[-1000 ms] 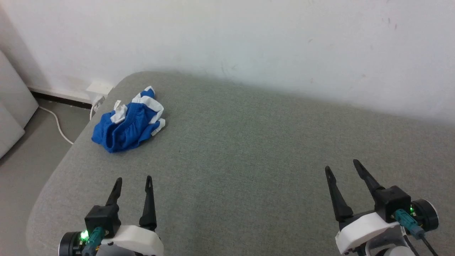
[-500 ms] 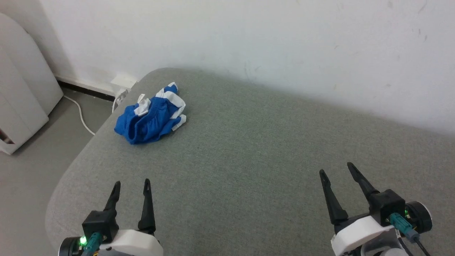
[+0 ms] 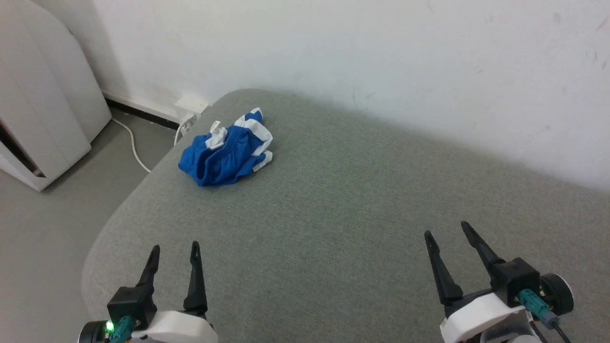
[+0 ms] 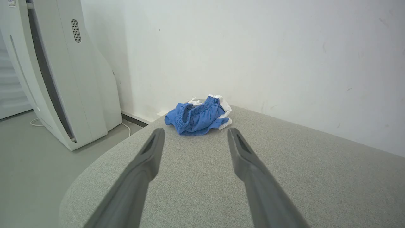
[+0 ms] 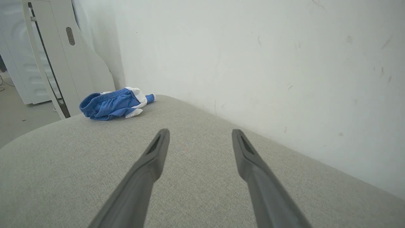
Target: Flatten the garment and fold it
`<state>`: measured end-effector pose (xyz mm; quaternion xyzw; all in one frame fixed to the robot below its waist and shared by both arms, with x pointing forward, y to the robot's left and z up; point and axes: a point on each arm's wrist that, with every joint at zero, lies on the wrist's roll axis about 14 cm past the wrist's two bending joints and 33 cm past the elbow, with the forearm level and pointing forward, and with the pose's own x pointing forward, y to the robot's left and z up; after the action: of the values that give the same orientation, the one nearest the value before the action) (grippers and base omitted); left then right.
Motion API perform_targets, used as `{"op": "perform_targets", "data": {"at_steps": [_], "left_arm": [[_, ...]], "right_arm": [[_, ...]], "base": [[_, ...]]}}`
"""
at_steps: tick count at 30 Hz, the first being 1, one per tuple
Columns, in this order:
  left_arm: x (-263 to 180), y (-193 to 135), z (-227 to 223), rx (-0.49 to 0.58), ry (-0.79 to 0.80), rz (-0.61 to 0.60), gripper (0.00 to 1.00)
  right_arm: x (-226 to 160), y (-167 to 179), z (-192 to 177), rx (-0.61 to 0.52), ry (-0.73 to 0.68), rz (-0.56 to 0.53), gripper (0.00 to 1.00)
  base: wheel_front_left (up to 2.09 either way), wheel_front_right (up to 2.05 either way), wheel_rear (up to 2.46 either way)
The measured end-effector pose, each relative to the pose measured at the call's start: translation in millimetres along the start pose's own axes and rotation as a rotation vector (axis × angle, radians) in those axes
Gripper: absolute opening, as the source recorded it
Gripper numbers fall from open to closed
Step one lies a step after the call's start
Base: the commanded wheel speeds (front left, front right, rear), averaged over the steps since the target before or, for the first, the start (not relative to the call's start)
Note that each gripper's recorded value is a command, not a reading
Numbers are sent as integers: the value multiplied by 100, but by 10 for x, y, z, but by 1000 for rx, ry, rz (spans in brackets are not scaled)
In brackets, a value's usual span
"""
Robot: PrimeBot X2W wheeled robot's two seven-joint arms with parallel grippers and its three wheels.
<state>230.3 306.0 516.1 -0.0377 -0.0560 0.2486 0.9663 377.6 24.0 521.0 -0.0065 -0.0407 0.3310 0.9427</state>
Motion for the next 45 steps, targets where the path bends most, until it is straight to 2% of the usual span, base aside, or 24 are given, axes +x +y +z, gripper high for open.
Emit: {"op": "perform_targets", "data": {"at_steps": [16, 22, 32, 38, 45], "left_arm": [[43, 38, -96, 8, 29, 24, 100], [424, -38, -330, 98, 141, -59, 100], [1469, -102, -310, 214, 278, -155, 100], [1930, -108, -538, 271, 450, -167, 100], [2193, -196, -962, 335, 722, -207, 100]], "right_arm": [[122, 77, -233, -2, 31, 46, 100], [265, 50, -343, -27, 34, 63, 100], [508, -127, -444, -37, 7, 55, 100], [501, -329, -583, -30, 37, 19, 100], [395, -637, -799, -29, 88, -52, 100]], "base": [[0, 0, 0], [0, 0, 0], [0, 0, 0], [0, 0, 0], [0, 0, 0]]}}
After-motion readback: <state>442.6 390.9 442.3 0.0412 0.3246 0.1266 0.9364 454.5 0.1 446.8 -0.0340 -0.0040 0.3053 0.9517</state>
